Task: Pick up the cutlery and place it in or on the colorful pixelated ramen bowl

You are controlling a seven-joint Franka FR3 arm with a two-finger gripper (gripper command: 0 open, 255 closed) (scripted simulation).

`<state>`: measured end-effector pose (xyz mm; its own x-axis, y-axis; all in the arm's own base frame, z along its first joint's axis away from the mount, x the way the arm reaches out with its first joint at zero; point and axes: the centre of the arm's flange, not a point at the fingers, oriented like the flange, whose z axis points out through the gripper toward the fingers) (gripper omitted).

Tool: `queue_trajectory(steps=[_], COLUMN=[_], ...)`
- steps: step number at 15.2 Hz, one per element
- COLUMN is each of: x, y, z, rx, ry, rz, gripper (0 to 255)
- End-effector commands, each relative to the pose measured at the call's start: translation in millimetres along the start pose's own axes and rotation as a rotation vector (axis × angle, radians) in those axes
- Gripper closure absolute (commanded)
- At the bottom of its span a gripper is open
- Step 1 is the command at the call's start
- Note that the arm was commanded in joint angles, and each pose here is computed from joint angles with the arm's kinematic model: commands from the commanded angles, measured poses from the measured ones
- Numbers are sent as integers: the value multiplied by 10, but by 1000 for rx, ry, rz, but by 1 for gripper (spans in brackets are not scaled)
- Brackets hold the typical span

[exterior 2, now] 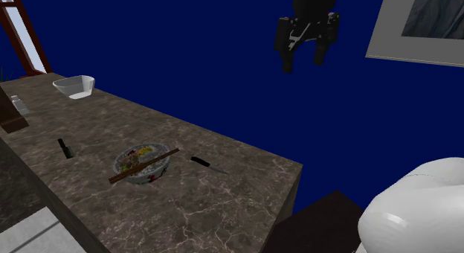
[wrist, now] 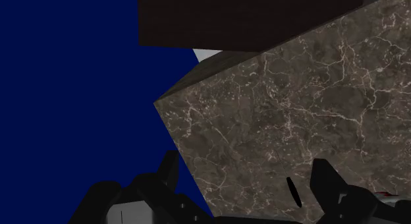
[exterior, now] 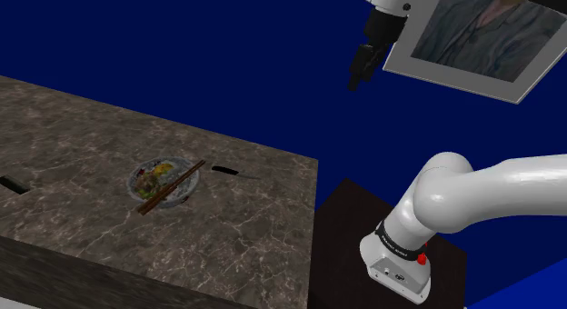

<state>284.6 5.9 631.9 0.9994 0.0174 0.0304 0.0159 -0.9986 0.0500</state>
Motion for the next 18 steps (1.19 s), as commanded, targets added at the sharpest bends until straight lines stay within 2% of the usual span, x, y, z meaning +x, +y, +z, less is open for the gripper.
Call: queue_trajectory(steps=[1,18], x=[0,1326], y=[0,-487], z=[0,1777], rx=[0,47], ry=[0,-43], rz=[0,-183], gripper=[0,0])
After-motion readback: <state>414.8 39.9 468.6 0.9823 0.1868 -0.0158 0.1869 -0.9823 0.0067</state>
